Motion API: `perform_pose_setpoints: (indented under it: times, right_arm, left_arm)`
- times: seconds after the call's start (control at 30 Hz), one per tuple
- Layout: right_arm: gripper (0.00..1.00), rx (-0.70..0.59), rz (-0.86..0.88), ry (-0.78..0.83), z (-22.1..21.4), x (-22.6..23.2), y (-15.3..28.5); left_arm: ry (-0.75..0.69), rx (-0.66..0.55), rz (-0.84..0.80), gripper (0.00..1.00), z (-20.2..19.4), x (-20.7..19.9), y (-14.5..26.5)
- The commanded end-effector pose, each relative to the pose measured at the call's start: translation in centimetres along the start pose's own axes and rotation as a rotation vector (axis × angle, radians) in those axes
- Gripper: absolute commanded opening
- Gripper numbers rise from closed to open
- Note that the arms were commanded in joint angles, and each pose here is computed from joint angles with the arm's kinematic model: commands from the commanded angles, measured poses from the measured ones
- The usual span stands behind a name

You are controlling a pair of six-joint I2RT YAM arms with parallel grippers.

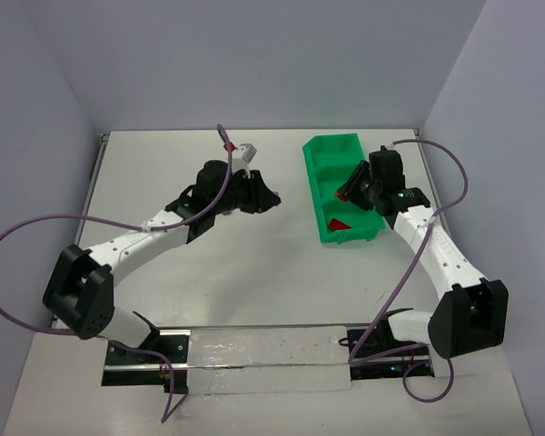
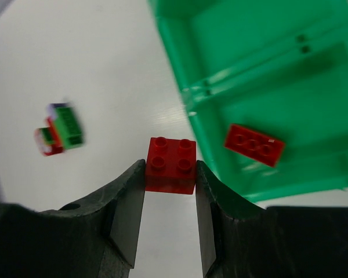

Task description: Sort the legos into containers by color

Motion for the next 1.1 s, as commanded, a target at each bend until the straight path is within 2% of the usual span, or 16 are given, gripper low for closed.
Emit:
perform_pose_setpoints:
  times: [0.0,0.17,0.37,0.4,0.47,0.53,0.67,0.83,0.97,1.07]
  right_arm:
    - [0.02,0.007,-0.186,0.133,-1.0,-4.2,-0.2]
    - [0.04,0.068,-0.215,0.141,-1.9,-4.9,-2.0]
    - [0.08,0.118,-0.286,0.151,-2.3,-5.8,-3.3]
    - [0.09,0.122,-0.292,0.150,-2.3,-5.9,-3.4]
    - [0.22,0.143,-0.309,0.140,-2.6,-6.1,-3.8]
    - [0.43,0.159,-0.314,0.129,-2.7,-6.0,-3.9]
    - [0.63,0.130,-0.302,0.119,-1.7,-5.3,-2.9]
    - [0.70,0.045,-0.315,0.120,0.5,-4.8,-0.2]
    - [0.71,-0.020,-0.300,0.086,1.4,-4.3,2.4]
    - [0.71,-0.092,-0.267,0.041,1.8,-4.0,4.8]
  left_arm:
    - [-0.024,0.001,-0.066,0.00,2.3,-1.8,-2.5]
    - [-0.014,0.116,-0.068,0.00,2.6,-1.7,-7.0]
    - [-0.016,0.163,-0.106,0.00,4.2,-2.7,-10.6]
    - [-0.008,0.193,-0.092,0.00,3.5,-2.1,-11.1]
    - [-0.009,0.215,-0.110,0.00,4.1,-2.6,-12.5]
    - [0.006,0.245,-0.114,0.00,3.5,-2.2,-13.6]
    - [0.017,0.263,-0.105,0.00,3.4,-2.3,-14.9]
    - [0.049,0.270,-0.101,0.00,3.3,-2.8,-17.0]
    - [0.062,0.244,-0.123,0.00,3.9,-4.2,-19.1]
    - [0.111,0.245,-0.133,0.00,3.2,-3.7,-21.1]
Point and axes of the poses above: each gripper's point midway between its finger pads, its own y axis back along the fingers, its own x axis along the line the jaws close on, z = x × y, the point moved 3 cm from there along y, back along the fingers, and after that the axes turned 6 degrees about y, right-handed, at the moved point
